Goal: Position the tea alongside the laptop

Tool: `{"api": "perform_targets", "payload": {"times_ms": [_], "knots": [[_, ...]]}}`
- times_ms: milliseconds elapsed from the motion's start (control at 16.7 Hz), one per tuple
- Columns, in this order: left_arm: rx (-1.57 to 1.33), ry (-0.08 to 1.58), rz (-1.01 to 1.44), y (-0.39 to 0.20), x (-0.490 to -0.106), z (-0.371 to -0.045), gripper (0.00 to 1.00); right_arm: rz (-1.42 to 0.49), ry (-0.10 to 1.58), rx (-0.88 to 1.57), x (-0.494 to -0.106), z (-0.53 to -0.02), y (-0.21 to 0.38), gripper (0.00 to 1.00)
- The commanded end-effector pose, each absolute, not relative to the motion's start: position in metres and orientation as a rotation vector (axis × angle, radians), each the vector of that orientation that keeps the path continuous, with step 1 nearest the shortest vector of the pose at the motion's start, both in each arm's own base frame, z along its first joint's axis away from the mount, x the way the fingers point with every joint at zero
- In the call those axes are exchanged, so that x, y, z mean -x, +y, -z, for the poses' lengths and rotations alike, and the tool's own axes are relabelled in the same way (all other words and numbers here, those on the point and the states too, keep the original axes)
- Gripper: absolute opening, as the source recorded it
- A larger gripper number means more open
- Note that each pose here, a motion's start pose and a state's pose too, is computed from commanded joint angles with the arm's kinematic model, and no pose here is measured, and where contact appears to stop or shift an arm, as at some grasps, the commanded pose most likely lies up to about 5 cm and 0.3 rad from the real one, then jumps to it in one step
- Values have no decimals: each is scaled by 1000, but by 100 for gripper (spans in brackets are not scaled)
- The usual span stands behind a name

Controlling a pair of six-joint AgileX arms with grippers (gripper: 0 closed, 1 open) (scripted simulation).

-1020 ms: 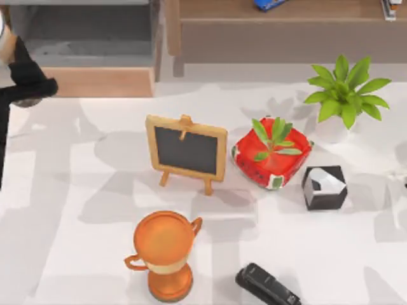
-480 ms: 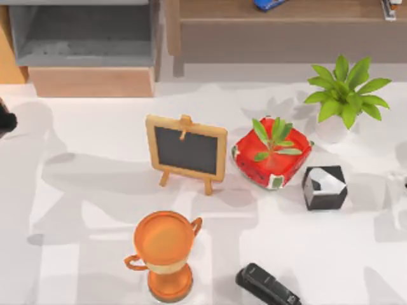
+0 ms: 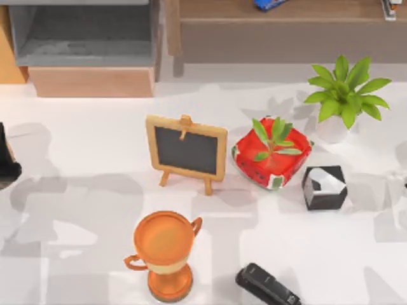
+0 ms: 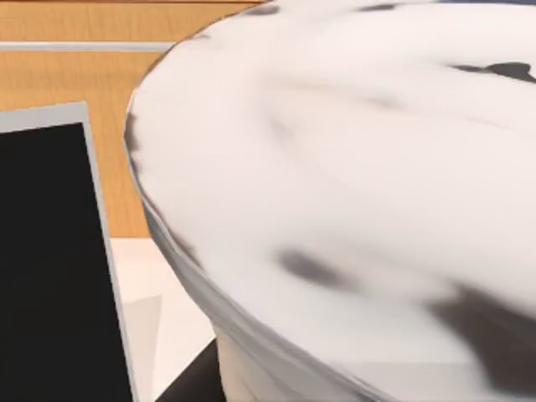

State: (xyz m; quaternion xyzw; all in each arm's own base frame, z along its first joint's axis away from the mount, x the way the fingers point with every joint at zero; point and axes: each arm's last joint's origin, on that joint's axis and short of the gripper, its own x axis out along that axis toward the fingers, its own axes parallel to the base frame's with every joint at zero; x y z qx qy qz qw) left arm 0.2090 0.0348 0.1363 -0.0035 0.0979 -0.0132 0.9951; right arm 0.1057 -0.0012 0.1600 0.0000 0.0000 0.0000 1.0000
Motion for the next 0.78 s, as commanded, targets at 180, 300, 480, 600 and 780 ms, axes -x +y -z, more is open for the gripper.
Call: {"api": "perform_targets", "payload": {"times_ms": [180,300,480,600,780], "knots": [[6,202,30,35,-208,-135,0,0,0,0,-106,-160,-1,100],[6,202,30,35,-208,-135,0,0,0,0,-106,-160,-1,100],[3,199,32,34,-209,-136,0,0,0,0,-106,-160,-1,100],[1,190,32,35,-210,-136,0,0,0,0,-106,-160,-1,100],[-5,167,31,36,-212,-135,0,0,0,0,-106,-160,-1,100]]}}
